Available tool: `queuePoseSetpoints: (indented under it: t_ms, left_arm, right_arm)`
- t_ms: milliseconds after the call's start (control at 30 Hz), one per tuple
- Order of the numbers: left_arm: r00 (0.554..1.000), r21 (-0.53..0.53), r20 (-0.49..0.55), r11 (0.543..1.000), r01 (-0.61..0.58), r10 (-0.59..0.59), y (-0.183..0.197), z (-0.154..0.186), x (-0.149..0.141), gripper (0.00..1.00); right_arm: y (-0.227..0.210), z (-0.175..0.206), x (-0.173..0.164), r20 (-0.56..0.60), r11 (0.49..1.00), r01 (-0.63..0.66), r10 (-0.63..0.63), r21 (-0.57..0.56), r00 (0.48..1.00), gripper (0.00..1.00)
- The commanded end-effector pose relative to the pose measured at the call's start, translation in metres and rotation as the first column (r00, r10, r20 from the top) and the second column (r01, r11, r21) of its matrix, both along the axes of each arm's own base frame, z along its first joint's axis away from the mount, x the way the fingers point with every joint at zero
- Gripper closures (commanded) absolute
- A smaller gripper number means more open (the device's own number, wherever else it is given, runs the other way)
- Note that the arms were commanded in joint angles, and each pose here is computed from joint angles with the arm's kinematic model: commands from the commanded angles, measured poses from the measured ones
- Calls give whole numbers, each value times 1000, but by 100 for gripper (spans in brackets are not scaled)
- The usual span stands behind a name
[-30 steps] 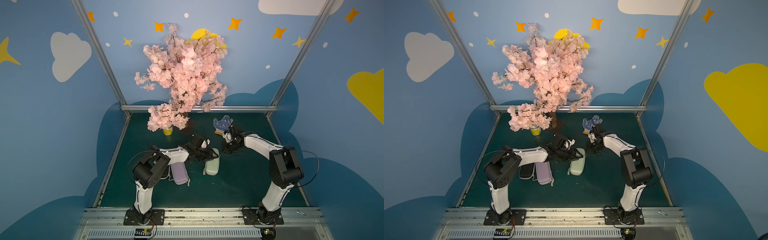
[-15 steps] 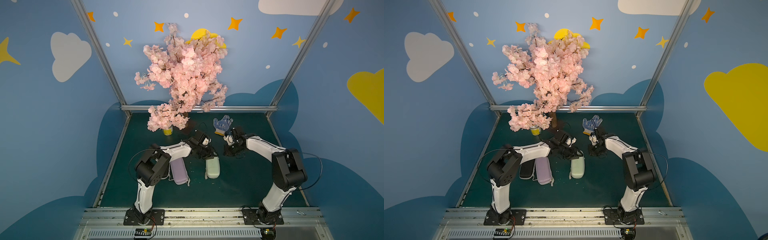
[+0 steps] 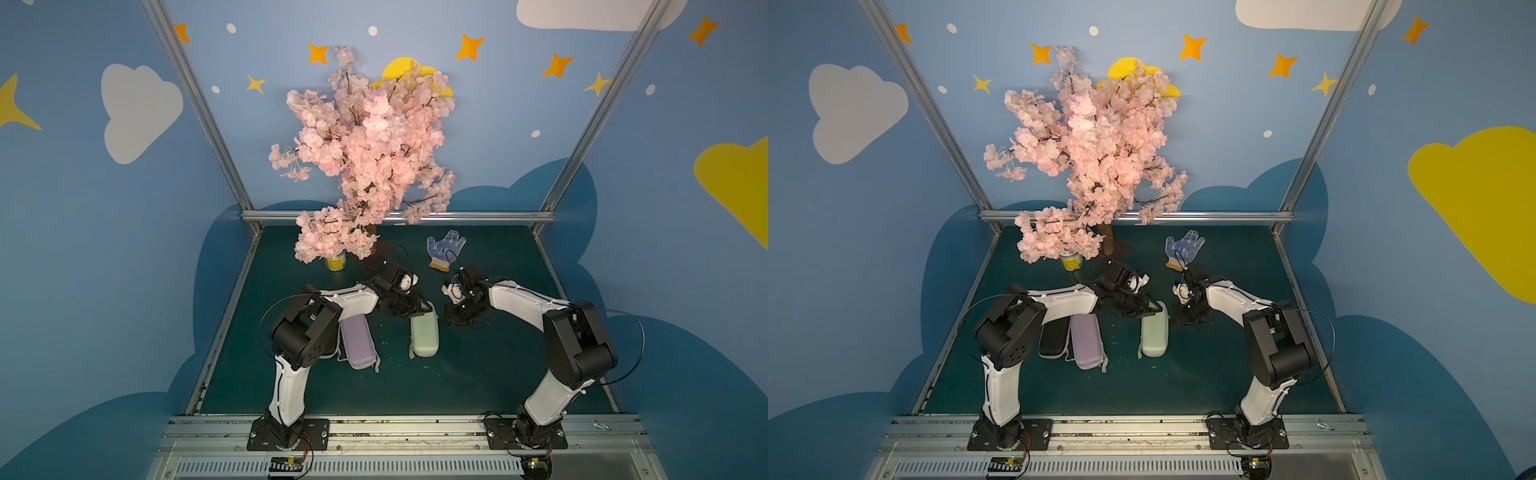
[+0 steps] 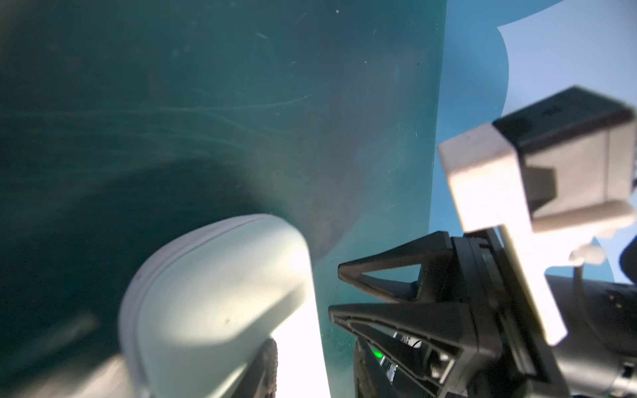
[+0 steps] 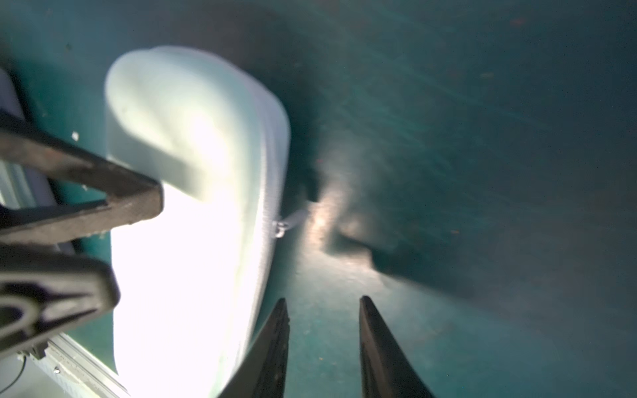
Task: Put umbrellas into zippered umbrella sleeves
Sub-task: Adjust the umbrella sleeve at the center of the board, then pick up the umbrella sleeve at the center of the board.
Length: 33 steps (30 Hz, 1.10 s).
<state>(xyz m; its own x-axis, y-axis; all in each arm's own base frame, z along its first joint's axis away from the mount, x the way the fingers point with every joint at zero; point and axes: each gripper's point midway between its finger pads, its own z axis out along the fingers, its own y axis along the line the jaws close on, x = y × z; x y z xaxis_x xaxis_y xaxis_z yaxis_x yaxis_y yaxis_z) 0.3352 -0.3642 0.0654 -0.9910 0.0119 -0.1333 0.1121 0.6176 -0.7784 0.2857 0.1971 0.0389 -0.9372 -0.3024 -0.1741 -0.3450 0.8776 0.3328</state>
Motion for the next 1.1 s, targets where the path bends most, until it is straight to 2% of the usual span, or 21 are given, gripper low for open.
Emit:
queuePoseSetpoints:
  t_ms: [0, 100, 167, 233, 300, 367, 467, 600, 700, 867, 967, 1067]
  left_arm:
    - [989, 202, -140, 979, -9, 38, 41, -63, -24, 61]
    - [986, 206, -160, 979, -9, 42, 45, -69, -28, 61]
    - [988, 166, -150, 986, -4, 30, 41, -59, -27, 58]
    - [994, 83, -109, 997, 5, 4, 32, -27, -25, 52]
    - [999, -3, -39, 1000, 23, -23, 26, 16, -24, 44]
    - [1000, -1, 7, 1000, 30, -30, 32, 37, -26, 35]
    - [1000, 60, 10, 998, 13, -14, 52, 25, -29, 24]
    - [999, 105, -45, 995, 1, 4, 64, -17, -33, 20]
    - [998, 81, -69, 997, 11, -5, 54, -35, -34, 19]
    - [994, -43, -108, 999, -3, -1, 34, -37, -38, 20]
    - [988, -85, -152, 996, -14, 1, 31, -43, -44, 29]
    - [981, -140, -196, 989, -37, 9, 30, -47, -49, 43]
  right_arm:
    - [11, -7, -2, 1, 999, -45, 45, -19, 999, 65]
    - [20, -7, -3, 27, 995, -98, 98, -23, 995, 64]
    - [22, -7, -6, 11, 995, -100, 100, -22, 995, 64]
    - [11, -10, -6, -17, 997, -51, 50, -50, 999, 64]
    - [-2, -9, -5, -64, 999, 37, -38, -17, 997, 65]
    - [-8, -1, -6, -105, 993, 107, -102, 44, 989, 64]
    - [9, 25, -12, -134, 965, 130, -101, 228, 986, 60]
    - [30, 47, -22, -181, 893, 165, -95, 419, 979, 43]
    - [41, 43, -24, -241, 844, 205, -93, 495, 966, 38]
    - [47, 14, -17, -309, 833, 259, -112, 488, 944, 36]
    - [52, -1, -15, -351, 825, 282, -110, 490, 930, 36]
    - [61, -4, -16, -357, 814, 275, -90, 511, 930, 36]
